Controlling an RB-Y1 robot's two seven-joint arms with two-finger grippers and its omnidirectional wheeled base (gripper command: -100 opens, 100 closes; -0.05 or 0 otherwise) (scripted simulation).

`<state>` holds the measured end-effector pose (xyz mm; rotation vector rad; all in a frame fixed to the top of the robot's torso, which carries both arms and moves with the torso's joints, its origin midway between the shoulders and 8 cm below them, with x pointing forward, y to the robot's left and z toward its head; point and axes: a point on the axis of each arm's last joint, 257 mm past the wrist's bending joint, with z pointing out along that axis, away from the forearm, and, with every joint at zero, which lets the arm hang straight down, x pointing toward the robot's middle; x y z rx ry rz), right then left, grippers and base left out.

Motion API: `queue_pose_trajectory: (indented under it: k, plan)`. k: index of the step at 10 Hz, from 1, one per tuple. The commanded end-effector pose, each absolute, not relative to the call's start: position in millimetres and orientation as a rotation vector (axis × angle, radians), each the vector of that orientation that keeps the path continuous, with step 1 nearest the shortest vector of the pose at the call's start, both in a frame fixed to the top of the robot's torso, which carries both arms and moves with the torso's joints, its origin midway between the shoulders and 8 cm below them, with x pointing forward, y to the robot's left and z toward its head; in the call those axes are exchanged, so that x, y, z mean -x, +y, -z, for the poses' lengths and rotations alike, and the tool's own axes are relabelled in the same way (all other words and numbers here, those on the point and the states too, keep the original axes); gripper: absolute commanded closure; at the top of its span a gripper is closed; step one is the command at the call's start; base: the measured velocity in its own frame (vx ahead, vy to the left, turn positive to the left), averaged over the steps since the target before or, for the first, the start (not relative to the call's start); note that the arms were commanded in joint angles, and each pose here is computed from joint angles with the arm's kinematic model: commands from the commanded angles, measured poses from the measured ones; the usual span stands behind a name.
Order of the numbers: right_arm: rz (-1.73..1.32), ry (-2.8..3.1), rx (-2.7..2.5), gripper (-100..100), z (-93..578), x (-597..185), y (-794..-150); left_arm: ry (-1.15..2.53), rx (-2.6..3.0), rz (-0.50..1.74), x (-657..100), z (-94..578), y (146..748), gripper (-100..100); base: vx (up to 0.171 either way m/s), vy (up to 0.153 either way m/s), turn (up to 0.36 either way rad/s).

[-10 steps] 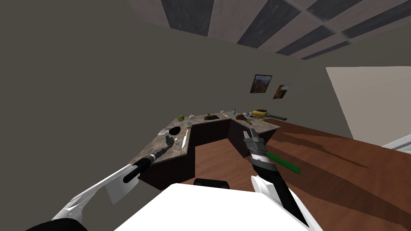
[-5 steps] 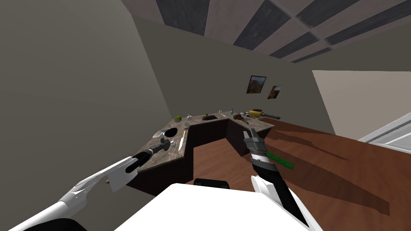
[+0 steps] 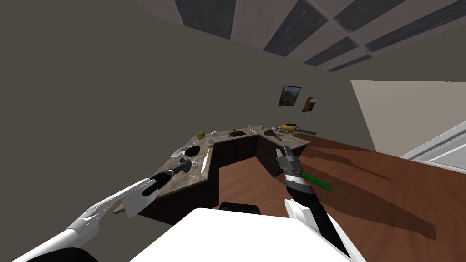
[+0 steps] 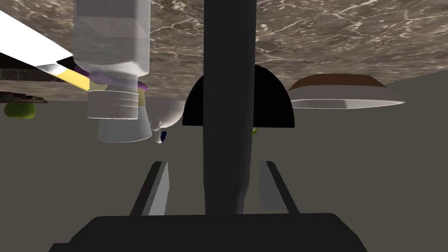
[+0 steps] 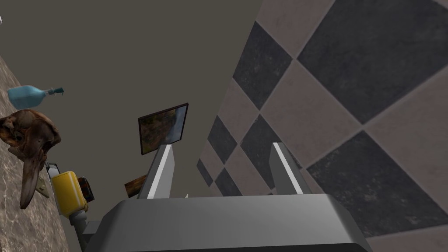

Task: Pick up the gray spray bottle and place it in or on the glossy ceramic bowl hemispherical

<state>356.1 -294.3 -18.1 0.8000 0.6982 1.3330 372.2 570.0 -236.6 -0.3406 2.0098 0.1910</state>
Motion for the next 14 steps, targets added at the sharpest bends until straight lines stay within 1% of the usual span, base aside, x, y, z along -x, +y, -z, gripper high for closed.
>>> queue_pose_trajectory:
  k: [1, 4, 5, 6, 7, 8, 12, 14]
  plan:
    - [-1.333, 0.698, -0.800, 0, 18.1, -356.1, -294.3, 2.010, 0.341, -0.191, -372.2, 236.6, 570.0, 100, 0.000, 0.000, 0.000]
    - [-1.333, 0.698, -0.800, 0, 18.1, -356.1, -294.3, 2.010, 0.341, -0.192, -372.2, 236.5, 570.4, 100, 0.000, 0.000, 0.000]
    - [-1.333, 0.698, -0.800, 0, 18.1, -356.1, -294.3, 2.010, 0.341, -0.192, -372.2, 236.5, 570.3, 0, 0.000, 0.000, 0.000]
    - [-1.333, 0.698, -0.800, 0, 18.1, -356.1, -294.3, 2.010, 0.341, -0.192, -372.2, 236.5, 570.3, 100, 0.000, 0.000, 0.000]
    - [-1.333, 0.698, -0.800, 0, 18.1, -356.1, -294.3, 2.010, 0.341, -0.192, -372.2, 236.5, 570.3, 0, 0.000, 0.000, 0.000]
    - [-1.333, 0.698, -0.800, 0, 18.1, -356.1, -294.3, 2.006, 0.361, -0.206, -372.7, 227.6, 581.8, 100, -0.058, 0.030, -0.158]
    - [-1.333, 0.698, -0.800, 0, 18.0, -356.2, -294.2, 1.981, 0.440, -0.237, -376.5, 203.2, 614.2, 100, -0.143, 0.002, -0.220]
    - [-1.333, 0.698, -0.800, 0, 18.0, -356.1, -294.3, 1.966, 0.487, -0.258, -378.8, 188.1, 632.3, 100, -0.096, -0.005, -0.198]
